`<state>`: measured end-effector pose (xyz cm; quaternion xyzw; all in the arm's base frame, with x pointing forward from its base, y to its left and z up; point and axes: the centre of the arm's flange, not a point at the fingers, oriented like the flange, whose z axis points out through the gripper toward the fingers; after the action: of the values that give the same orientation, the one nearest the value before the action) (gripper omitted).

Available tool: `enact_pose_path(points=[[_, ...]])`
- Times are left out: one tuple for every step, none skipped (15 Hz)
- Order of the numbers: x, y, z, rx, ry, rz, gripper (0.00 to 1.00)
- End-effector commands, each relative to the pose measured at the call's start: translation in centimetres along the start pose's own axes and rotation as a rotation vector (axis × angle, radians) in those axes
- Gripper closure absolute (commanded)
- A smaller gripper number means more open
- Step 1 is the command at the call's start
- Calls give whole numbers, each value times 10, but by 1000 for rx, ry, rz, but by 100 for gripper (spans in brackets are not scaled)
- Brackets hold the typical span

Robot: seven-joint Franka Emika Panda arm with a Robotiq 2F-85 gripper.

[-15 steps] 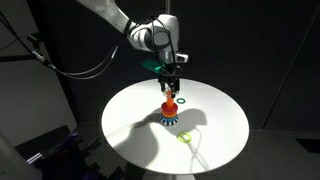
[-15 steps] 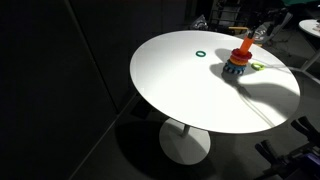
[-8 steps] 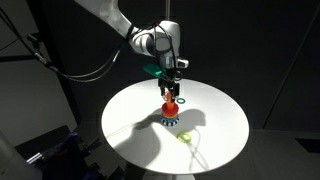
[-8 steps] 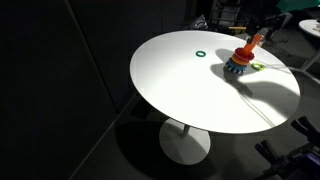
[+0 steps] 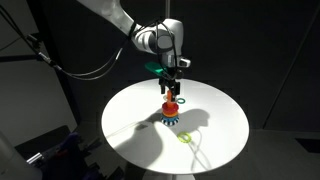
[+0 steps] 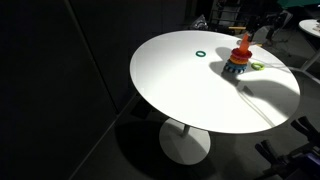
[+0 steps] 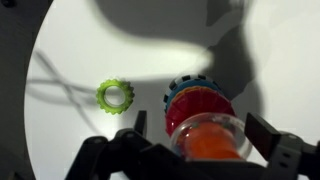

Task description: Put the clear ring on the wooden stand.

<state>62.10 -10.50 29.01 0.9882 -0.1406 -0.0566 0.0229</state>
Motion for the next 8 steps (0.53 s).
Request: enact_pose_path(points=[[8,3,-12,18,-17,15,0],[7,3,-14,18,-22,14,0],[5,3,-16,19,-28,11,0],[3,3,-20,19,-38,7,0],[1,3,-22,19,-47,4,0],[-2,3,-26,19,-56,2,0],[-6,4,-31,20,-68,-6,0],[-10,4,-35,19,-75,-11,0]])
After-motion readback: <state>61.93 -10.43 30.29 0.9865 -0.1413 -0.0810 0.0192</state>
